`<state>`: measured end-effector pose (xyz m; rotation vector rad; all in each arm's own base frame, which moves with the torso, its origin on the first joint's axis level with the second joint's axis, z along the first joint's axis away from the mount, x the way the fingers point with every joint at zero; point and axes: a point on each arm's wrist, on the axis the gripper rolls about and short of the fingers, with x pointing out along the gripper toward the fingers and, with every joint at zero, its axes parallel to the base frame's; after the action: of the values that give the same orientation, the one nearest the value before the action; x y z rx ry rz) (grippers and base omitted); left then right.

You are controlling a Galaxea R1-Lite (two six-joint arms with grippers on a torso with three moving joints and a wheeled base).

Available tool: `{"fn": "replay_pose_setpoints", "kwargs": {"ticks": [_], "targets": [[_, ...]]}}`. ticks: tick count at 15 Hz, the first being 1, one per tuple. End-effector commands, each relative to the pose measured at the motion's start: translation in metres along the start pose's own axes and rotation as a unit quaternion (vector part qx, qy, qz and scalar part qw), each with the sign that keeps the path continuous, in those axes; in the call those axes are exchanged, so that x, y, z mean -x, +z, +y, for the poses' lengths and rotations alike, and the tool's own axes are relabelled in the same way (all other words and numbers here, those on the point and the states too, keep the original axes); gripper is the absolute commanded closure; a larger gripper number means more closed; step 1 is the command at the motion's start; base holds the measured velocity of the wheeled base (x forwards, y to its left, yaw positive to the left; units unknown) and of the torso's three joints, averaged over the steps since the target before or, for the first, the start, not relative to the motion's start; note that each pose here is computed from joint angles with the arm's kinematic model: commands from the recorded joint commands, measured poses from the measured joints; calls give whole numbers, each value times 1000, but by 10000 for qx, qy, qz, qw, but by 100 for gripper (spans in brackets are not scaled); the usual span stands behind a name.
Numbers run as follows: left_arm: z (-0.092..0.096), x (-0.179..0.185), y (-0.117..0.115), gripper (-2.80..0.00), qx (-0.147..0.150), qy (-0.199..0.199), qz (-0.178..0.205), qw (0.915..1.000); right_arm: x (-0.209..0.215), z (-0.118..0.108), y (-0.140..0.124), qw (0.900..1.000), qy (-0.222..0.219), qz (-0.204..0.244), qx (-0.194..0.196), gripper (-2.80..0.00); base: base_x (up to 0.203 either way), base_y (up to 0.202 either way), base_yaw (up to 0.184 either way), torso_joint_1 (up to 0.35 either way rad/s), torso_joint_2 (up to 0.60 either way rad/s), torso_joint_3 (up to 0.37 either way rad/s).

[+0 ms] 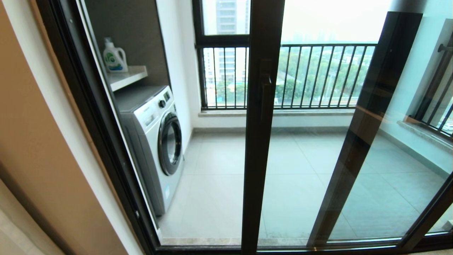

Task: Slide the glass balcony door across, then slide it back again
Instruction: Open the slid door

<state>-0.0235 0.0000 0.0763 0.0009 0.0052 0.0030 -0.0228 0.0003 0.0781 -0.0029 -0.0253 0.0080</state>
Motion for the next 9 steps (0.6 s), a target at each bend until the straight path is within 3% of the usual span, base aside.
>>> {"fn": "replay_pose_setpoints", "kwargs": {"ticks": [1, 9], "targets": [[0, 0, 0, 0, -2, 2, 13, 10000, -1, 0, -3, 10000, -9, 50, 16, 0, 0, 0, 0, 0, 0, 0], [0, 0, 0, 0, 4, 0, 13, 10000, -1, 0, -2, 10000, -48, 18, 52, 0, 0, 0, 0, 0, 0, 0]]}}
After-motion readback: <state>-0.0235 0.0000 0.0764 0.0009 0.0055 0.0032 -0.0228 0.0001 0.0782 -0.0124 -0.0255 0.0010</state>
